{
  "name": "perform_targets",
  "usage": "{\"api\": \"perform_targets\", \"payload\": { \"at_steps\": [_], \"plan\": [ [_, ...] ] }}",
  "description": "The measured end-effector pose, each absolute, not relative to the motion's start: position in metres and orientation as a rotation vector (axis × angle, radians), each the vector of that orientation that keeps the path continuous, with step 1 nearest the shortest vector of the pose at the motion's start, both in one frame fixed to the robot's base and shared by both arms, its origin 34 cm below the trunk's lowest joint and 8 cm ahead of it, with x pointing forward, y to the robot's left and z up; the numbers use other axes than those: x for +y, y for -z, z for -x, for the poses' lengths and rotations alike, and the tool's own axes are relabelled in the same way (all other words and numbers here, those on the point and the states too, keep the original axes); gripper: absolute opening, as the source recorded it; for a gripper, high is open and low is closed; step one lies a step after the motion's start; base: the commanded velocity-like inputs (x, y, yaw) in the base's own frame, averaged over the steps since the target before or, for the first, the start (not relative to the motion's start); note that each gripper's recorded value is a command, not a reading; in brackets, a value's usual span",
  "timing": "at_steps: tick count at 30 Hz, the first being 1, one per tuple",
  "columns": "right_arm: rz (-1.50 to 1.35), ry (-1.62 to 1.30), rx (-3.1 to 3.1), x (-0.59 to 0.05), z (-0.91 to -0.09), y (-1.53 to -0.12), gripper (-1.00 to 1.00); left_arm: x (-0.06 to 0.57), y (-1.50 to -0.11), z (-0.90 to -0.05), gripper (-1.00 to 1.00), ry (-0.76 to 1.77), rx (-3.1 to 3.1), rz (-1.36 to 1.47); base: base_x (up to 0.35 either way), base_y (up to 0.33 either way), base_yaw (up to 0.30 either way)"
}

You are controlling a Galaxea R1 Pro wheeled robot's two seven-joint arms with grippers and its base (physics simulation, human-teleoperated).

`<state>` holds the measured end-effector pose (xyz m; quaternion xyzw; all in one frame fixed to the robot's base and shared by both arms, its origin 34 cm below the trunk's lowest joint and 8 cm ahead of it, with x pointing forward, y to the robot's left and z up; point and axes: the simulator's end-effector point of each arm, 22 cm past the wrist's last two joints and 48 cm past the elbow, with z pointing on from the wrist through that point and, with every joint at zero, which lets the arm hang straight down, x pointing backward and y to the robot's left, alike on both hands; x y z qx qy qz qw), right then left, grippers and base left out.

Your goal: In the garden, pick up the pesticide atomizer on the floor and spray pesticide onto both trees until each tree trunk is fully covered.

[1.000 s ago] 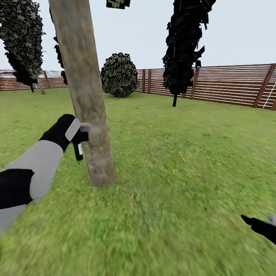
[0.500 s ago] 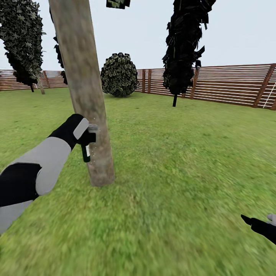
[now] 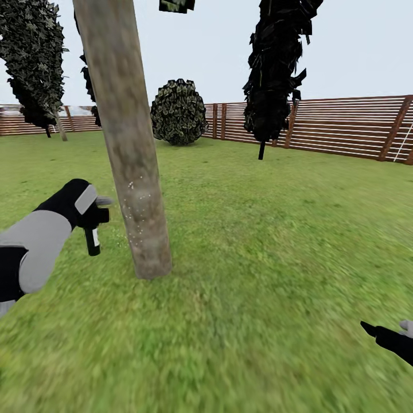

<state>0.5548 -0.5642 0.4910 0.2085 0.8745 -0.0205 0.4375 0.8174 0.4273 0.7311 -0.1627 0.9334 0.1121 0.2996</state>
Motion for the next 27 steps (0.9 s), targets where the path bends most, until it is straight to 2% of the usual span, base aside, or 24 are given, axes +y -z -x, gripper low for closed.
{"api": "perform_targets", "payload": {
  "at_steps": [12, 17, 27],
  "plan": [
    [-0.518, 0.051, 2.175, -0.564, -0.555, -0.491, 1.00, 0.424, -0.598, -0.774, -1.00, -0.331, 2.608, 0.467, 0.000, 0.000, 0.000],
    [-0.519, 0.054, 2.174, -0.565, -0.555, -0.491, 1.00, 0.384, -0.543, -0.767, -1.00, -0.161, 2.616, 0.412, 0.000, 0.000, 0.000],
    [-0.515, 0.062, 2.172, -0.569, -0.555, -0.494, 1.00, 0.378, -0.477, -0.741, -1.00, -0.155, 2.575, 0.400, 0.000, 0.000, 0.000]
  ]
}}
